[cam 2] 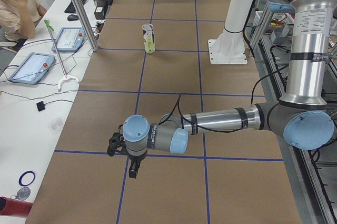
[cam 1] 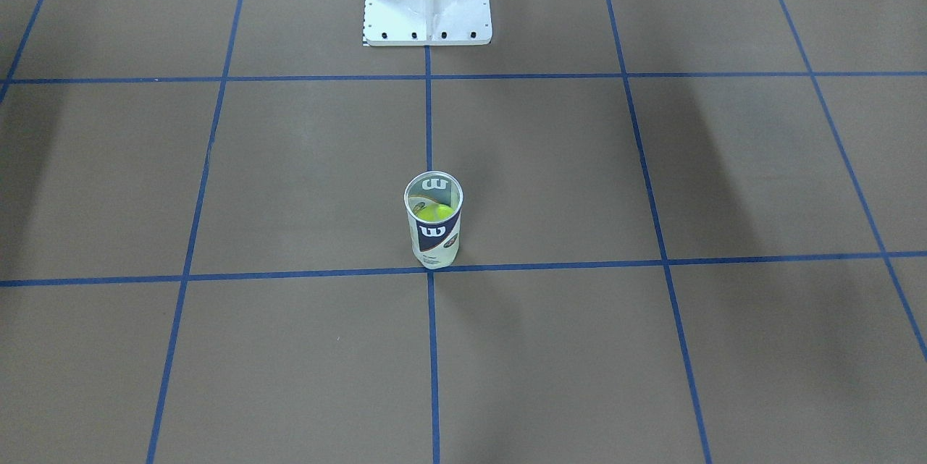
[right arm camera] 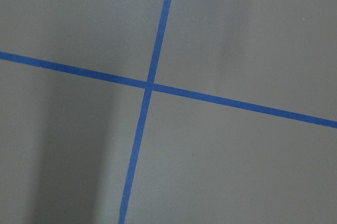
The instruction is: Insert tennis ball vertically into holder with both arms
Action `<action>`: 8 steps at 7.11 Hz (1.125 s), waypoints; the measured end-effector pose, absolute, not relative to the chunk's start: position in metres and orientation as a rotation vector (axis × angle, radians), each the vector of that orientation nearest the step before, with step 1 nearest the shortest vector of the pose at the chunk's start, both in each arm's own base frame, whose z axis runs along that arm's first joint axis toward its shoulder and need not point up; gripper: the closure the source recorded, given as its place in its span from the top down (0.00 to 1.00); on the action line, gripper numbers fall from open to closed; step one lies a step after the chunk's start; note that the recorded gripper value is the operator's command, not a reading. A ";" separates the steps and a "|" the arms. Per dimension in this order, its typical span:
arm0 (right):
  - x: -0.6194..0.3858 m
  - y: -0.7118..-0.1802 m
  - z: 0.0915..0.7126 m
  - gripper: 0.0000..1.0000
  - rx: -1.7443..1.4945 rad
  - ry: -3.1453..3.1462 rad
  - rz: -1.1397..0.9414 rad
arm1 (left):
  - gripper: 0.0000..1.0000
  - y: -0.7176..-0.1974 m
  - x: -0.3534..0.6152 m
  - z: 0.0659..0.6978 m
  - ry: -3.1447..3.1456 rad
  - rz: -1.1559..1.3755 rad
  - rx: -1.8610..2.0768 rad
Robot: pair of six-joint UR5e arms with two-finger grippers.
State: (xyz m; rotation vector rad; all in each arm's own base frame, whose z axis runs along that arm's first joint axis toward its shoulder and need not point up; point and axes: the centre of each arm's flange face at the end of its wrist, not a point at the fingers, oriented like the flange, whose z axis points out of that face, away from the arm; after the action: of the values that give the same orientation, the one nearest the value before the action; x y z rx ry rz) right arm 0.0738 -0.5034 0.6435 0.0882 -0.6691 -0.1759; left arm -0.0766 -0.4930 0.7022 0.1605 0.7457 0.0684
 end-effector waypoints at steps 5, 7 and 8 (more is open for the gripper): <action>0.073 -0.502 0.645 1.00 0.085 -0.670 -0.175 | 0.99 -0.452 -0.077 0.713 0.741 0.092 0.050; 0.073 -0.497 0.650 1.00 0.075 -0.670 -0.171 | 0.99 -0.447 -0.077 0.713 0.740 0.101 0.057; 0.073 -0.493 0.653 1.00 0.069 -0.671 -0.168 | 0.99 -0.447 -0.077 0.710 0.739 0.111 0.078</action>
State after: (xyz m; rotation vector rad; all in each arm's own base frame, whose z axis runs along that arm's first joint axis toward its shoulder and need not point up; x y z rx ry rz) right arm 0.0733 -0.4933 0.6535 0.0688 -0.6708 -0.1676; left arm -0.0765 -0.4475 0.7099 0.0783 0.7391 0.1114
